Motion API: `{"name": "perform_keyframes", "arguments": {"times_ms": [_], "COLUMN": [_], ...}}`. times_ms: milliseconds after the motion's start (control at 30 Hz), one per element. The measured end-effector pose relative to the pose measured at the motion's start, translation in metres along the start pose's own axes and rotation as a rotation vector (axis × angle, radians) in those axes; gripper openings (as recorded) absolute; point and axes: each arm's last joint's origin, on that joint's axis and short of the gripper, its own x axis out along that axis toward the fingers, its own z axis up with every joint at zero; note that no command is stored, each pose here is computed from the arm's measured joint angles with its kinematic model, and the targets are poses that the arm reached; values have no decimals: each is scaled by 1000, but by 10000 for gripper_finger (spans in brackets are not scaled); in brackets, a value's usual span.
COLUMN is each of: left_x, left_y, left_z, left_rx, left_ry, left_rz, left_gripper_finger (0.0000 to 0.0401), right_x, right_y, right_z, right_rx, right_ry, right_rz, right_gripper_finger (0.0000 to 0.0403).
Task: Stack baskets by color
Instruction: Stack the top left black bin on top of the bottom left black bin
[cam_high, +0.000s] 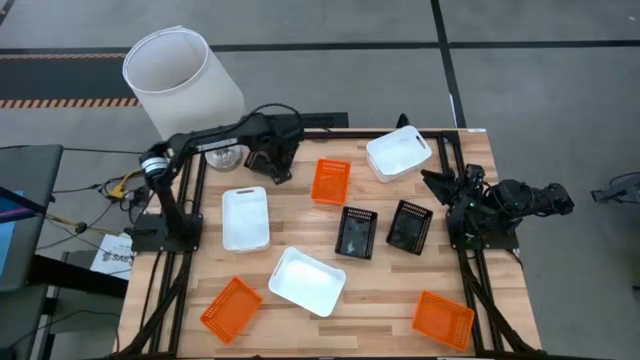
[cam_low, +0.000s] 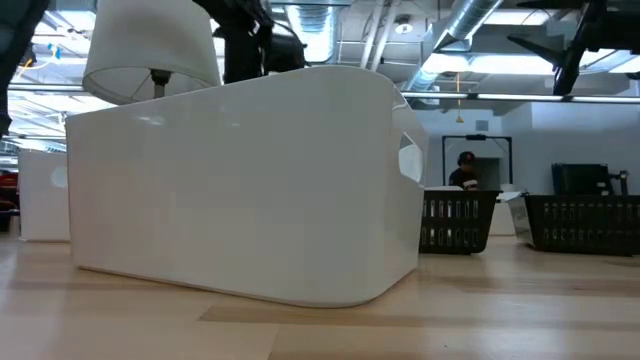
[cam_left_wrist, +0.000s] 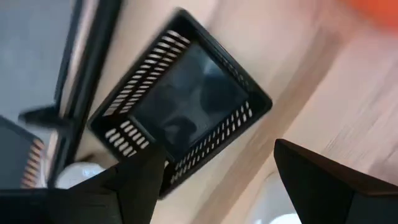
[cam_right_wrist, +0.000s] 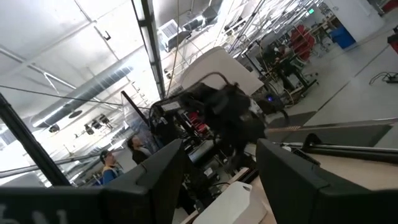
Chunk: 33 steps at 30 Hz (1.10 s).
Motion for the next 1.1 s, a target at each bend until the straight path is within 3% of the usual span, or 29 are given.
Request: {"name": "perform_keyframes", "arguments": {"times_ms": [133,300,500,967,1100], "left_x": [20,35,44,66,69], "left_y": [-9,-14,-14,-13,-10], "left_z": [6,12,15,6,8], "left_rx": [205,344,401,508,508], "left_ry": [66,69,16,38,10], "left_rz": [-10,-28,-60,-36,-13], "left_gripper_finger": [288,288,288,288,269], "right_x": [0,0,0,0,0], "right_y": [0,0,0,-1,-1], "right_z": [0,0,0,-2,-2], "right_rx": [3,2,1,-16,-16], "right_ry": [0,0,1,20,20], "right_rz": [0,0,0,-9,-10], "right_gripper_finger": [225,225,225,225,225]}}
